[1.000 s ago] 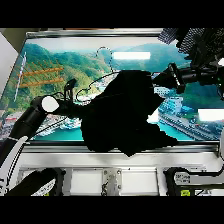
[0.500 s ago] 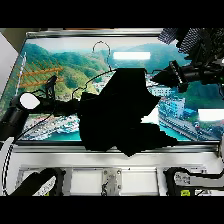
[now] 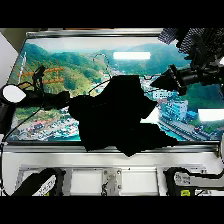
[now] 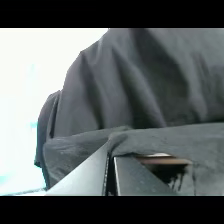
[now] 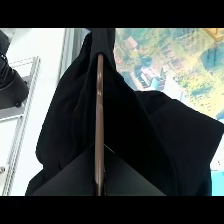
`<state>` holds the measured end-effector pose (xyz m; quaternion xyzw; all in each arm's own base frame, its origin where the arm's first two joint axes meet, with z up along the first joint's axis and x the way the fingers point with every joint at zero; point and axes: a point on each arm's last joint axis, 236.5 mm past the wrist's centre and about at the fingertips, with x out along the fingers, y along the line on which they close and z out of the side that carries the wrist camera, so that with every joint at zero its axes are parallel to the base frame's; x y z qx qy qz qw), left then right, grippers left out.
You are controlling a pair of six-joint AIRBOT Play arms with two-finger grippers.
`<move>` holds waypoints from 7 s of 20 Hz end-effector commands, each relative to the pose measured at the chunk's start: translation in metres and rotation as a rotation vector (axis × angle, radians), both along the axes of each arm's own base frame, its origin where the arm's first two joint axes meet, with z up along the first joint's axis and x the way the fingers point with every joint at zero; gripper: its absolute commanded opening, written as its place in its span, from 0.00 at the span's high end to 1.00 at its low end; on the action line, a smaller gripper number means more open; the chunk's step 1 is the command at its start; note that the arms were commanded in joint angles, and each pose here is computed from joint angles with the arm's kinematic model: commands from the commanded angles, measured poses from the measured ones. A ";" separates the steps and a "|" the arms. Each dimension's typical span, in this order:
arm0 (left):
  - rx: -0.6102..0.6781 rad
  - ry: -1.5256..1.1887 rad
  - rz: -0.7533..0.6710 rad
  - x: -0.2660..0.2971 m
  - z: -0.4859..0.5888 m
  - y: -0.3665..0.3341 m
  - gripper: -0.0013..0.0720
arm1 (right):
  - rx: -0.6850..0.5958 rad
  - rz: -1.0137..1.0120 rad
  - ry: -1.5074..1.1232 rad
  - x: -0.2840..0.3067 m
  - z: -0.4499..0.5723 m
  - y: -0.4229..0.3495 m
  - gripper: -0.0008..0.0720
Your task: Fold the clothes and pants, and hang the long-sleeved shirts on hangers.
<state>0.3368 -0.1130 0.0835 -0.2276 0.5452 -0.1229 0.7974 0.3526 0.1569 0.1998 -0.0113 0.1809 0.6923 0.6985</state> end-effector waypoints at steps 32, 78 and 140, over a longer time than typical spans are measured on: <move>0.134 -0.480 -0.283 -0.037 0.224 -0.061 0.24 | 0.416 -0.139 0.057 -0.022 0.056 0.089 0.98; 0.267 -0.538 -0.218 0.034 0.202 -0.051 0.97 | -0.135 -2.497 -0.741 -0.176 0.340 -0.452 0.99; 0.165 -0.536 -0.102 0.038 0.186 -0.024 0.97 | 0.190 -1.370 -0.395 -0.072 0.309 -0.211 0.38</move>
